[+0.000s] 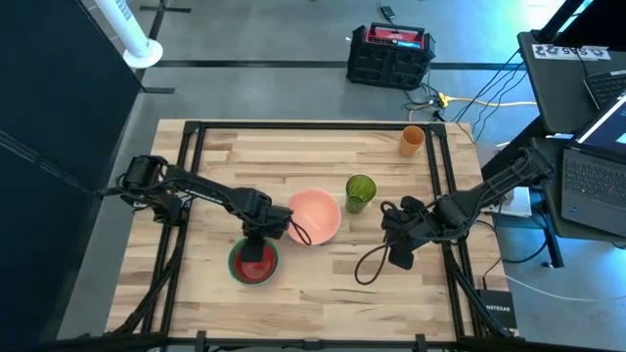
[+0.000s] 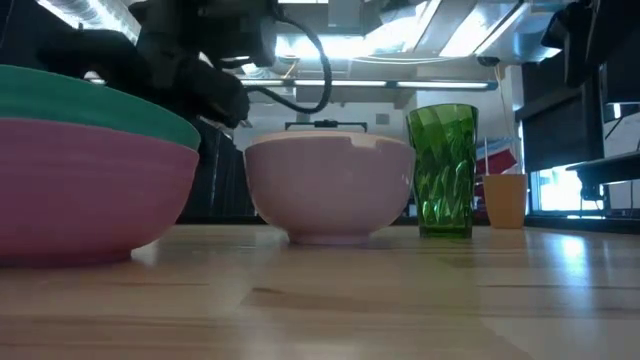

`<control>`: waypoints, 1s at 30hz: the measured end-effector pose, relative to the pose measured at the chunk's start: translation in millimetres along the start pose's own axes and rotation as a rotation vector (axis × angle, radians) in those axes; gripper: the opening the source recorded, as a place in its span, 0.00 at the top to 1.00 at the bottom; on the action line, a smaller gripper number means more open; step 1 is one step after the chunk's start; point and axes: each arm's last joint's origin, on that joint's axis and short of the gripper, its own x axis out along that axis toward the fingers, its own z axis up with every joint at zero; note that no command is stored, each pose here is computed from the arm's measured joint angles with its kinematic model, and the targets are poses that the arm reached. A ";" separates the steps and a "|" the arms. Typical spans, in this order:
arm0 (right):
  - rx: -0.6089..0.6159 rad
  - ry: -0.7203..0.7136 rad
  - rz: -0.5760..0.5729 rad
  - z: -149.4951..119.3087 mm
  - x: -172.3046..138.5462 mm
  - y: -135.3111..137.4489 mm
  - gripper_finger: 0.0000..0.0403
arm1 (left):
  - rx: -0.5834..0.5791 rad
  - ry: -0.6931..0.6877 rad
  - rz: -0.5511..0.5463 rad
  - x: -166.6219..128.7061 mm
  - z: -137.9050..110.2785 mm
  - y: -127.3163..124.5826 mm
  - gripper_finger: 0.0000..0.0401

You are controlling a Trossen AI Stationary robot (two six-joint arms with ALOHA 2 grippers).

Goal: Nest bowls inside each other
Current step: Stack the stacked bowls on top of the light orange bowl

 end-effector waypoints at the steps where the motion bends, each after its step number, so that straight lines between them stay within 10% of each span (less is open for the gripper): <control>1: -0.001 -0.004 -0.007 -1.1 -0.9 -0.4 0.52 | 0.003 -0.001 0.002 -4.4 0.6 -1.1 0.76; 20: 0.131 -0.061 -0.059 -61.4 5.6 13.7 0.52 | -0.061 -0.237 0.058 -121.6 27.3 14.3 0.92; 30: 0.231 -0.061 0.001 -83.0 21.0 21.0 0.52 | -0.158 -0.260 0.086 -96.8 74.5 70.0 0.92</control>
